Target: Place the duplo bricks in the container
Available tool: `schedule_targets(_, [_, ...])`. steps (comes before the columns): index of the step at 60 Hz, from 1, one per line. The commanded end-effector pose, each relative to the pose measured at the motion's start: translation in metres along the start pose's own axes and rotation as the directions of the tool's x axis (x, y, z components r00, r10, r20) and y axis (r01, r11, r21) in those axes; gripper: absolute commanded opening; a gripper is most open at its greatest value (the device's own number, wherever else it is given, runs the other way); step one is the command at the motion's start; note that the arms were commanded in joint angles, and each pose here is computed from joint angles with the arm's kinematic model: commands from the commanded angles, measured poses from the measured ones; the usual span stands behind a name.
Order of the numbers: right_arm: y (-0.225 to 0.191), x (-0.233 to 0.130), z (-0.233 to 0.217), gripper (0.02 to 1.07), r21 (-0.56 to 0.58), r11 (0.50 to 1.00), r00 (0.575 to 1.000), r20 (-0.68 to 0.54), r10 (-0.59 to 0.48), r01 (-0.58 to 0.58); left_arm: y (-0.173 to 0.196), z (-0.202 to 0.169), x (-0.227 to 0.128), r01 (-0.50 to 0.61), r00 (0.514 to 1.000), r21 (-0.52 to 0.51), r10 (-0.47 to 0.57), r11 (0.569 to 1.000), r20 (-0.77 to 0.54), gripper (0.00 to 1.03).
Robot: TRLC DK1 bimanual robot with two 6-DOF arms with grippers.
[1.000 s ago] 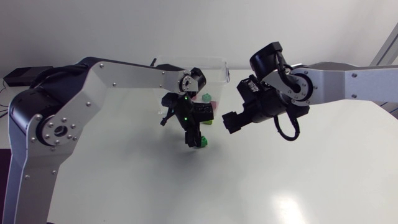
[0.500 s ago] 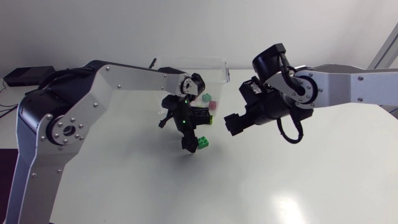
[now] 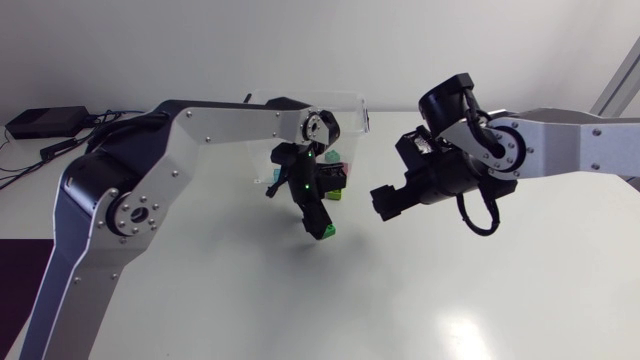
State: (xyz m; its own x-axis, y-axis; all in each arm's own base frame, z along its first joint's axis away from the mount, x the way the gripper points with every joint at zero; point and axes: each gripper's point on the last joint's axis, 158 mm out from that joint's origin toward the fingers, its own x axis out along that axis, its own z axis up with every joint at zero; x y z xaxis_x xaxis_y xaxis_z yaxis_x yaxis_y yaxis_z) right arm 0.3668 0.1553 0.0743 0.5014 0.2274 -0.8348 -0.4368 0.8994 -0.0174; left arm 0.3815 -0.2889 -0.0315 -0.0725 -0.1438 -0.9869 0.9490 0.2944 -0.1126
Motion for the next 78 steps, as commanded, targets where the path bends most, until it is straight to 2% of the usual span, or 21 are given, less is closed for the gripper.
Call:
schedule_targets(1, [-0.003,-0.003,-0.006,1.02,-0.010,1.000,1.000,0.000,-0.003,0.003,-0.005,0.005,0.007,0.005,1.000,-0.025,-0.006,1.000,-0.016,0.80])
schedule_targets(35, [-0.011,-0.012,-0.009,1.02,-0.001,1.000,1.000,0.016,-0.004,0.004,-0.008,0.017,0.013,0.029,0.997,-0.129,-0.037,0.991,-0.062,0.77])
schedule_targets(41, [-0.015,-0.013,-0.010,1.02,0.007,1.000,1.000,0.019,-0.008,0.007,-0.009,0.014,0.021,0.026,0.994,-0.136,-0.040,0.990,-0.101,0.60])
schedule_targets(48, [-0.017,-0.013,-0.012,1.02,0.005,1.000,1.000,0.016,-0.007,0.007,-0.008,0.009,0.027,0.023,0.992,-0.144,-0.041,0.989,-0.121,0.47])
schedule_targets(52, [-0.017,-0.013,-0.013,1.02,0.004,1.000,1.000,0.013,-0.008,0.007,-0.007,0.008,0.030,0.023,0.992,-0.146,-0.042,0.989,-0.122,0.27])
schedule_targets(63, [-0.017,-0.013,-0.013,1.02,0.001,1.000,1.000,0.013,-0.006,0.006,-0.010,0.012,0.022,0.012,0.995,-0.145,-0.026,0.989,-0.101,0.24])
schedule_targets(78, [-0.014,-0.015,-0.010,1.02,0.003,1.000,1.000,0.020,-0.002,0.002,-0.021,0.017,-0.040,-0.020,1.000,-0.158,0.019,0.987,-0.007,0.23])
